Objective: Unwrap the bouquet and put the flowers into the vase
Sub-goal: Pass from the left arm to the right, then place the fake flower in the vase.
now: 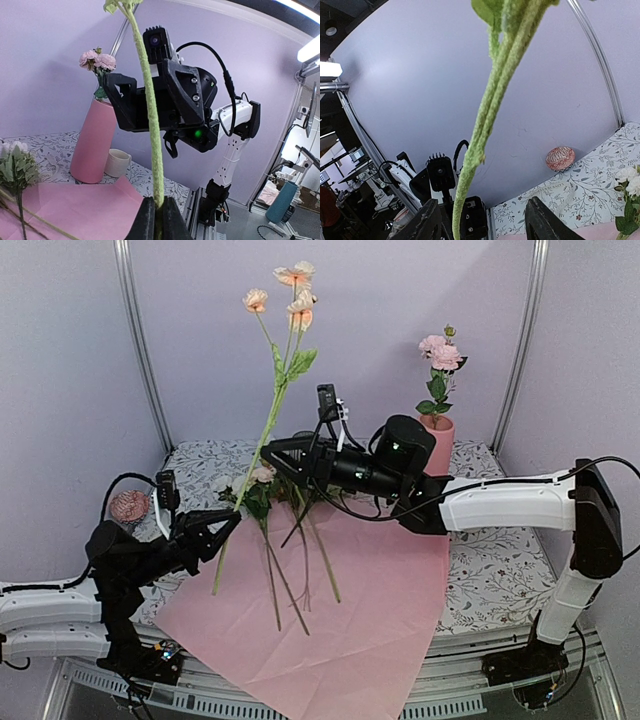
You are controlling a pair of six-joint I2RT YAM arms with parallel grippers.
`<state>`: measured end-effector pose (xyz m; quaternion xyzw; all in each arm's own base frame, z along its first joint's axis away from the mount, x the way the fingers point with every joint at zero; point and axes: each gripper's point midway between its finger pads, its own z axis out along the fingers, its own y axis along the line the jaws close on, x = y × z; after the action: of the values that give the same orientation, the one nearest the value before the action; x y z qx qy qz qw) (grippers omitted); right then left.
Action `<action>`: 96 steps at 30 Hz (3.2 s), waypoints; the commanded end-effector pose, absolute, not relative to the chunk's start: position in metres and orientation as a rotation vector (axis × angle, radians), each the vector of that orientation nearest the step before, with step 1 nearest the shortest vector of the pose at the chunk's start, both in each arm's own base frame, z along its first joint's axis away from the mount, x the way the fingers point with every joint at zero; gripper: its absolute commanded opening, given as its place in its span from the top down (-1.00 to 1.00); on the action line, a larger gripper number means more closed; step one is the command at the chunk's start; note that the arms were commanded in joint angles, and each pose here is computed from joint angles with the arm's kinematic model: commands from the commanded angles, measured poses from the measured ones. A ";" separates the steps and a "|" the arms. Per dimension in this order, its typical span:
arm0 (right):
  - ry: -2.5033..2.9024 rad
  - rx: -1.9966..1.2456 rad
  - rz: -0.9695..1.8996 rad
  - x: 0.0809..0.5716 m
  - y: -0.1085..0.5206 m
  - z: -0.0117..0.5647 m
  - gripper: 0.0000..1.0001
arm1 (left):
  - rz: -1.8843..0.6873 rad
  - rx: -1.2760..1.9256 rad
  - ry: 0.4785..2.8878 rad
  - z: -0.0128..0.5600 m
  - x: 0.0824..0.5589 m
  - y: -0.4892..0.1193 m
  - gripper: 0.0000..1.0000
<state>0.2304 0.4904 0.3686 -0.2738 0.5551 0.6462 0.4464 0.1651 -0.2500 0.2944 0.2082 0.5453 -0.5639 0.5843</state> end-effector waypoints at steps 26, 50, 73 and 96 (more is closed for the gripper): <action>1.286 -0.630 1.565 0.227 0.472 0.381 0.94 | -1.319 0.557 1.245 0.284 0.150 -0.254 0.15; 1.315 -0.298 0.462 0.259 0.248 0.433 0.95 | -1.174 0.410 1.492 0.248 0.192 -0.255 -0.96; 1.185 -0.202 0.121 0.282 0.185 0.545 0.96 | -1.194 0.431 1.563 0.240 0.204 -0.277 -0.92; 1.288 -0.195 0.178 0.342 0.192 0.508 0.96 | -1.182 0.397 1.582 0.234 0.206 -0.272 -0.90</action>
<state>0.3388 0.1918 0.5061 -0.0998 0.5981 0.0625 0.7927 0.2084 -0.2727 0.2361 0.1672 0.6628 -0.4955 0.5359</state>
